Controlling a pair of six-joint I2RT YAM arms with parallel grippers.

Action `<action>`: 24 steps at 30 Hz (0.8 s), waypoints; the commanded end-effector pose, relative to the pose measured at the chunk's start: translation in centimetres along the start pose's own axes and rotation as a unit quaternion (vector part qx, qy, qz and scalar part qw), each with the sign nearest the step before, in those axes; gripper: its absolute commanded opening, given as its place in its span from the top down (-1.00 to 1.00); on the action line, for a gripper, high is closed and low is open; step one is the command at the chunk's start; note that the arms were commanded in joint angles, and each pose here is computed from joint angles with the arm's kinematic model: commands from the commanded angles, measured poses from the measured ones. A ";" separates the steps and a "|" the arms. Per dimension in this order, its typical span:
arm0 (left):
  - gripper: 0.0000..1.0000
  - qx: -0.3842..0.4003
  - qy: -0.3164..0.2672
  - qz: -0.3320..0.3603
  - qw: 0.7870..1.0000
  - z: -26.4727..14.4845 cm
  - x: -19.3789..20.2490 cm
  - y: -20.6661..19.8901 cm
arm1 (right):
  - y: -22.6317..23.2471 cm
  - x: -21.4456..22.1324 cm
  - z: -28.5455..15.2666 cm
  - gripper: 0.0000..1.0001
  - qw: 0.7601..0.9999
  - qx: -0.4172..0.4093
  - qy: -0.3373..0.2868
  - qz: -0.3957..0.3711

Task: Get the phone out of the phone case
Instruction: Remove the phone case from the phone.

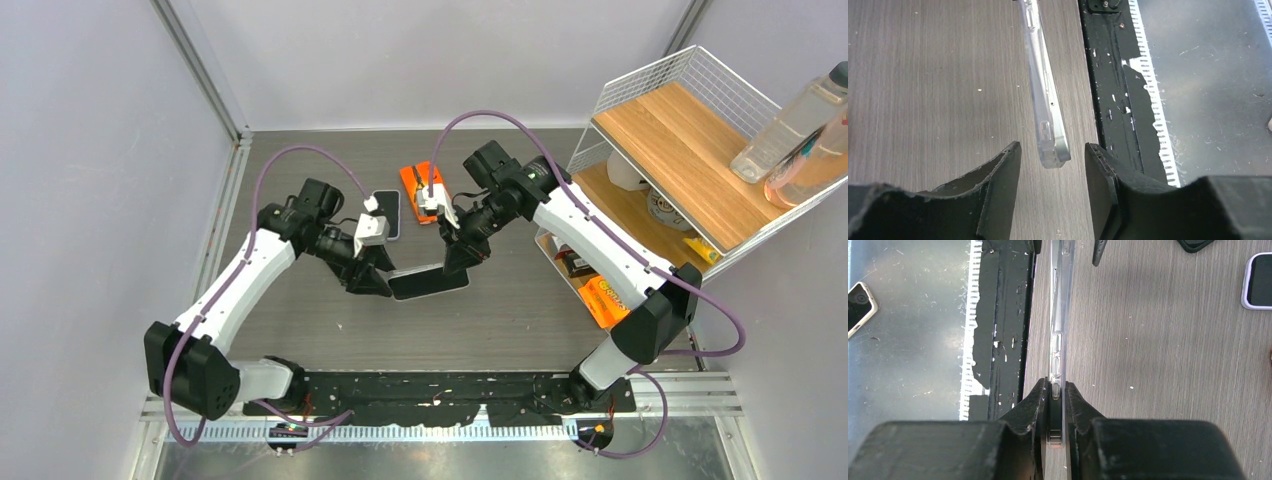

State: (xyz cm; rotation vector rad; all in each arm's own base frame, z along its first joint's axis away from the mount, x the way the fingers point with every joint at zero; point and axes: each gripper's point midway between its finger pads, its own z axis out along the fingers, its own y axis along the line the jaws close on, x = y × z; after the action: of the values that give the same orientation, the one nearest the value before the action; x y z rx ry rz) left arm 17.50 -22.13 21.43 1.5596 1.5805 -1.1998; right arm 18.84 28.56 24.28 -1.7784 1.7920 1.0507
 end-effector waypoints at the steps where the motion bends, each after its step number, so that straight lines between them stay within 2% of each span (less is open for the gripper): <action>1: 0.00 0.020 -0.007 0.026 0.999 0.3 -0.9 -0.6 | 1.5 -3.0 -1.6 0.90 0.998 -0.001 -0.050 -0.045; 3: 0.10 0.025 -0.002 0.025 0.999 0.3 -0.8 -0.7 | 1.5 -2.9 -1.6 0.90 0.998 -0.001 -0.050 -0.045; 9: 0.19 0.038 0.023 0.036 0.998 0.1 -0.2 -0.7 | 1.6 -2.6 -1.4 0.90 0.998 -0.002 -0.047 -0.043; 14: 0.33 0.053 0.038 0.039 0.997 0.1 0.0 -0.6 | 1.6 -2.5 -1.1 0.90 0.998 -0.005 -0.043 -0.044; 24: 0.82 0.071 0.064 0.076 0.992 0.3 -0.3 -0.3 | 2.1 -2.0 -0.3 0.89 0.998 -0.013 -0.032 -0.045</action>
State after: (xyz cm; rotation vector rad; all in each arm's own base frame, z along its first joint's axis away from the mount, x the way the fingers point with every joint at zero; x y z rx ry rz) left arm 16.87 -21.96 20.37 1.7736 1.5852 -1.2229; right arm 18.63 28.64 24.10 -1.7936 1.7879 1.0362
